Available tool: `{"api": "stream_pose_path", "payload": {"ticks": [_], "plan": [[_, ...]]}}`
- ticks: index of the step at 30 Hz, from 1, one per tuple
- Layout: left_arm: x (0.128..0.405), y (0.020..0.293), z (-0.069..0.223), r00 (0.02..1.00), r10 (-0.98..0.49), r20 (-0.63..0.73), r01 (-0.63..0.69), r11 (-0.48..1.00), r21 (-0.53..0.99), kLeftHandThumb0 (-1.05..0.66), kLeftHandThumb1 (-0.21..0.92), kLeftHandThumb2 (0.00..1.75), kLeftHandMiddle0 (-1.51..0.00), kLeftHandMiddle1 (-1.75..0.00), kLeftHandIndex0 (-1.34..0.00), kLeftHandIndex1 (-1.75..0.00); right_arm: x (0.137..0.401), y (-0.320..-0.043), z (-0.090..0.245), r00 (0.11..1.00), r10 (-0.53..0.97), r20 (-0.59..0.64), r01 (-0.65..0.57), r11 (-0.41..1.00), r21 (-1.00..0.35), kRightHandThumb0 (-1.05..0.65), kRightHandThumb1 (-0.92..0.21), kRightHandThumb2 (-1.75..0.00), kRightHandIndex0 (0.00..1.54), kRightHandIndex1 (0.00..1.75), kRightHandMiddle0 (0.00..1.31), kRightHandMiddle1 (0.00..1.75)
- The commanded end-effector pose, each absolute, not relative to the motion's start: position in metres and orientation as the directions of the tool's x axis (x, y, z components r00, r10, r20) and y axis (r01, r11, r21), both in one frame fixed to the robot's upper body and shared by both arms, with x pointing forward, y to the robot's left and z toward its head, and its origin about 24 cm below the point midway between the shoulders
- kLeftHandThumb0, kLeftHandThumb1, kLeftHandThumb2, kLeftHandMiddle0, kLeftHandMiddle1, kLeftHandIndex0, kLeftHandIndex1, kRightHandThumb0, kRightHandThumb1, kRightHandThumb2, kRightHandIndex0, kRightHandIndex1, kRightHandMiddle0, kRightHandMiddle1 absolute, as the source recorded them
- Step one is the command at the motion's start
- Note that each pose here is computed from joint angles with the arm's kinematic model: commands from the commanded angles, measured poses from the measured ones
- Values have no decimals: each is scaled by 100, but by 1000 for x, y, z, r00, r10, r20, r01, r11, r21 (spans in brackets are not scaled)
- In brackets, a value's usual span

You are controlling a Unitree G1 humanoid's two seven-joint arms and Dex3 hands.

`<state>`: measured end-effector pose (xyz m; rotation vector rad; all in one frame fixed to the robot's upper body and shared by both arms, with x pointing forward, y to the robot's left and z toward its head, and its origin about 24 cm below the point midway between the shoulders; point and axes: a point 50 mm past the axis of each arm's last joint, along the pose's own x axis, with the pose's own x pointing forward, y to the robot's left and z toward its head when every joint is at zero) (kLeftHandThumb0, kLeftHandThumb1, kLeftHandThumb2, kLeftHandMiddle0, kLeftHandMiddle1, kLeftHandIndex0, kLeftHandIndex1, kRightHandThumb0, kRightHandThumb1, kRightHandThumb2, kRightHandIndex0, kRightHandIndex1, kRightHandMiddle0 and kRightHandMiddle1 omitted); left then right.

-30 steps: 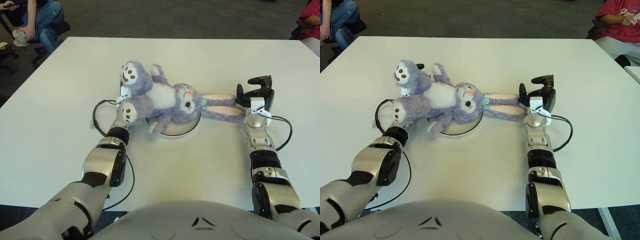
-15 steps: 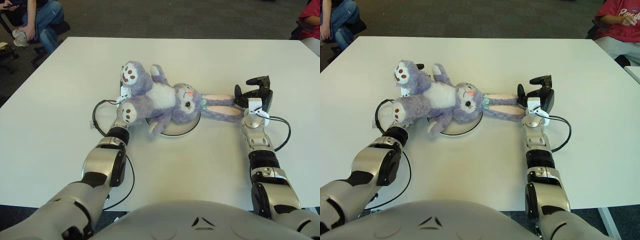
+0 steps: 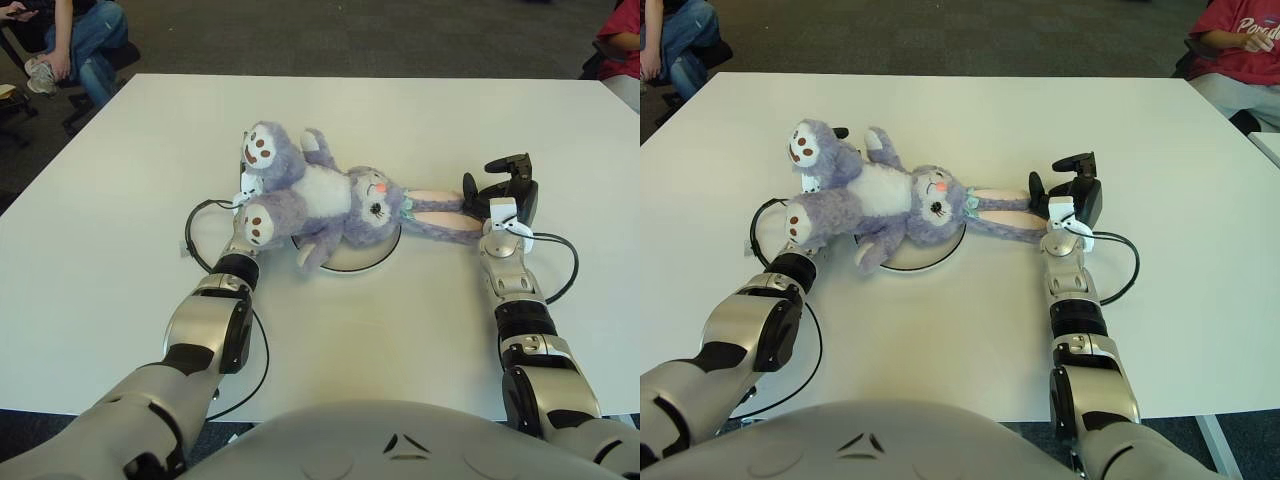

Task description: Put the doll into the plate.

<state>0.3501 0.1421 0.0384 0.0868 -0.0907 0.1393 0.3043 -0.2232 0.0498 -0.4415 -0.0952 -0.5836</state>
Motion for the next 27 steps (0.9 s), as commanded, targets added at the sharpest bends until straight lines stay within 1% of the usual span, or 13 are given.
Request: {"api": "stream_pose_path", "payload": {"ticks": [1, 8, 12, 19, 27], "plan": [[342, 145, 22, 989, 142, 33, -145, 985, 92, 39, 55, 98, -46, -169, 0, -135, 303, -223, 48, 829, -519, 210, 557, 731, -393, 0, -39, -115, 68, 156, 37, 166], [342, 144, 22, 989, 142, 35, -145, 985, 93, 40, 54, 99, -46, -169, 0, -136, 301, -221, 47, 838, -505, 205, 543, 741, -394, -1, -35, -120, 69, 161, 42, 161], [341, 144, 22, 989, 141, 35, -144, 985, 90, 40, 54, 99, -46, -169, 0, -135, 301, -221, 47, 841, -503, 197, 538, 745, -394, -1, -35, -121, 67, 164, 40, 162], [342, 144, 22, 990, 139, 36, -141, 986, 91, 40, 54, 99, -47, -169, 0, -132, 300, -221, 47, 840, -506, 196, 540, 739, -403, -1, -37, -120, 66, 164, 38, 164], [342, 143, 22, 990, 136, 36, -139, 987, 87, 40, 54, 99, -47, -169, 0, -131, 300, -221, 47, 843, -501, 195, 535, 749, -391, 0, -40, -114, 66, 155, 36, 167]]}}
